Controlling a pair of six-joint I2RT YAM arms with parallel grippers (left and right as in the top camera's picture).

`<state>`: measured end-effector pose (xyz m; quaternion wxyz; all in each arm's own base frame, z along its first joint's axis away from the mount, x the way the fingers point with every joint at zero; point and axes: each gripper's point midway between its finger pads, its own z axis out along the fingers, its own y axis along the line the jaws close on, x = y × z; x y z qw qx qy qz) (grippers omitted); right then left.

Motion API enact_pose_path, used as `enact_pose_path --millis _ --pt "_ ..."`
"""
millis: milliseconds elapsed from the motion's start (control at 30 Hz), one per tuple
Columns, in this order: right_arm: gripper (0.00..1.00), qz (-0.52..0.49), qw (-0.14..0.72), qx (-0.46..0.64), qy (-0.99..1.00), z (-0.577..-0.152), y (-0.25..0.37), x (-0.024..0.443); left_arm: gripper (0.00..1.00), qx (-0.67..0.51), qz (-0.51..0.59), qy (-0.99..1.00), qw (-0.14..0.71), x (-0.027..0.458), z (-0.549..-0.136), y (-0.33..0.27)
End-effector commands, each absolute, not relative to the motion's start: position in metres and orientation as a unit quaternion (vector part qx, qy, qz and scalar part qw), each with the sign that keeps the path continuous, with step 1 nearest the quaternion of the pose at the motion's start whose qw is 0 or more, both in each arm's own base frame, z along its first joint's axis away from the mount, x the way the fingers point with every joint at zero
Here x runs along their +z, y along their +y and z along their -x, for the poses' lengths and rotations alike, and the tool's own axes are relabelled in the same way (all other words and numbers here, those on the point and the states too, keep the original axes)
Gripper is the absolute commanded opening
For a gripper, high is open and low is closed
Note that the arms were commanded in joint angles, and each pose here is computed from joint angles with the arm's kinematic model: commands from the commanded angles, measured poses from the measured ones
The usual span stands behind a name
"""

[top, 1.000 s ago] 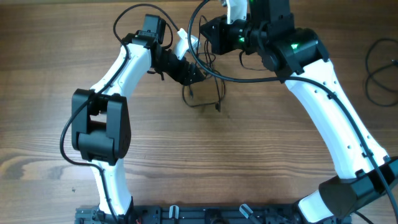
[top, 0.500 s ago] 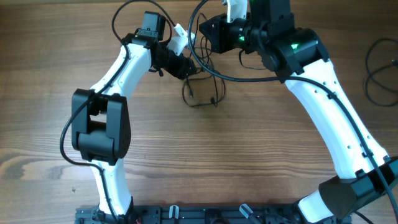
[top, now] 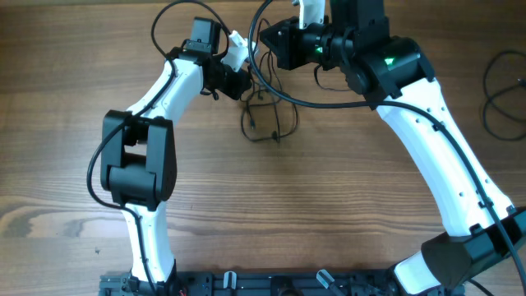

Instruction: Untangle cables

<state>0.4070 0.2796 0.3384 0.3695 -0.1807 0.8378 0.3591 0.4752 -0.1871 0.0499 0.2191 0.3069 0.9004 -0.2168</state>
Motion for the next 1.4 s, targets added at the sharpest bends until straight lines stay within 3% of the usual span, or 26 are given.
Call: enact_pose_path --millis 0,233,367,600,667,800,1167,1367 --pt "0.04 0.188 0.393 0.373 0.819 -0.399 0.279 0.368 0.04 -0.201 -0.289 0.911 0.215 0.045 -0.48 -0.177" --pt "0.04 0.143 0.4 0.298 0.855 -0.413 0.254 0.348 0.04 -0.165 -0.253 0.93 0.207 0.058 -0.479 -0.142" --pt "0.06 0.094 0.404 0.212 0.885 -0.423 0.223 0.33 0.04 -0.157 -0.241 0.925 0.249 0.108 -0.481 -0.125" --pt "0.5 0.053 0.424 0.129 0.895 -0.435 0.193 0.324 0.04 -0.145 -0.246 0.901 0.325 0.189 -0.473 -0.119" --pt "0.7 0.047 0.426 0.117 0.896 -0.436 0.189 0.323 0.04 -0.142 -0.249 0.893 0.348 0.212 -0.469 -0.118" --pt "0.83 0.047 0.418 0.114 0.9 -0.435 0.188 0.316 0.04 -0.136 -0.25 0.877 0.387 0.253 -0.457 -0.117" --pt "0.91 0.051 0.343 0.116 0.931 -0.45 0.206 0.24 0.04 -0.109 -0.24 0.836 0.482 0.345 -0.42 -0.1" --pt "0.92 0.082 0.294 0.185 0.934 -0.458 0.243 0.199 0.06 -0.107 -0.236 0.818 0.514 0.376 -0.4 -0.098"
